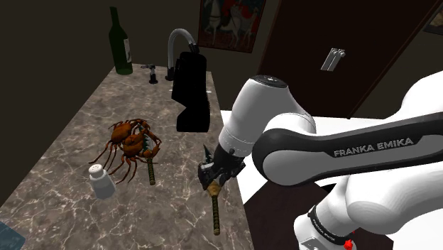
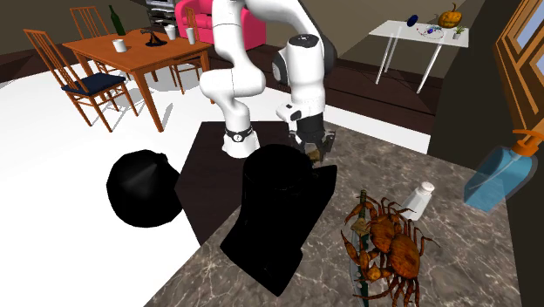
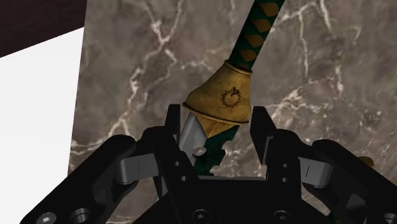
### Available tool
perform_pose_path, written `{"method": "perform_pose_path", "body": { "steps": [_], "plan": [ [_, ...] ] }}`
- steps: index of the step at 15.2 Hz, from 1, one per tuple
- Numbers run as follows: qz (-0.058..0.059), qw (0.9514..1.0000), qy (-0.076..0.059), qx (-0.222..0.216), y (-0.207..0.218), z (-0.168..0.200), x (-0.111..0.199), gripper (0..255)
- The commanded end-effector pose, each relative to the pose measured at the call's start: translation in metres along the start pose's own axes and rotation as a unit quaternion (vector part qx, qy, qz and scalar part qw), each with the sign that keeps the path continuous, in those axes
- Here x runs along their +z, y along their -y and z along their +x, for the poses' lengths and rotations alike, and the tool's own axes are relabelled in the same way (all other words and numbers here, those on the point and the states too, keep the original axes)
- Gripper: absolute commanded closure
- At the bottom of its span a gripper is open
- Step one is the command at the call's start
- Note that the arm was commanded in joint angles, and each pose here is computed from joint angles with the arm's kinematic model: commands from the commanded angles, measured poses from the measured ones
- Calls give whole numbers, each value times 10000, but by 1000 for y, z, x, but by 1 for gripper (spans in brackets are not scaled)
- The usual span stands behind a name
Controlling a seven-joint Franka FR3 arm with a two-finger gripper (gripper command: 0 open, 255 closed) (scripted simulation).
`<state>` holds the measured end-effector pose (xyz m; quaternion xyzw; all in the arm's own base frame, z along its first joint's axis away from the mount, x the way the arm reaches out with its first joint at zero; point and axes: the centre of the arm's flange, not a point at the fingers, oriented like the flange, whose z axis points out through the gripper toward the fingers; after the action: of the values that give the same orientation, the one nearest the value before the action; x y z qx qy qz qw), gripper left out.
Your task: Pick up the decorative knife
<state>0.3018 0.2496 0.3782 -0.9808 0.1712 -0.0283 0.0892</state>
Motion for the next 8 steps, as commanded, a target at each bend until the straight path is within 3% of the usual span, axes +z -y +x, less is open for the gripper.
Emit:
{"method": "perform_pose_path", "body": {
  "steps": [1, 8],
  "plan": [
    [-2, 10000, 2, 0, 2, 1, -11, 255],
    [-2, 10000, 2, 0, 9, 2, -47, 255]
  ]
}}
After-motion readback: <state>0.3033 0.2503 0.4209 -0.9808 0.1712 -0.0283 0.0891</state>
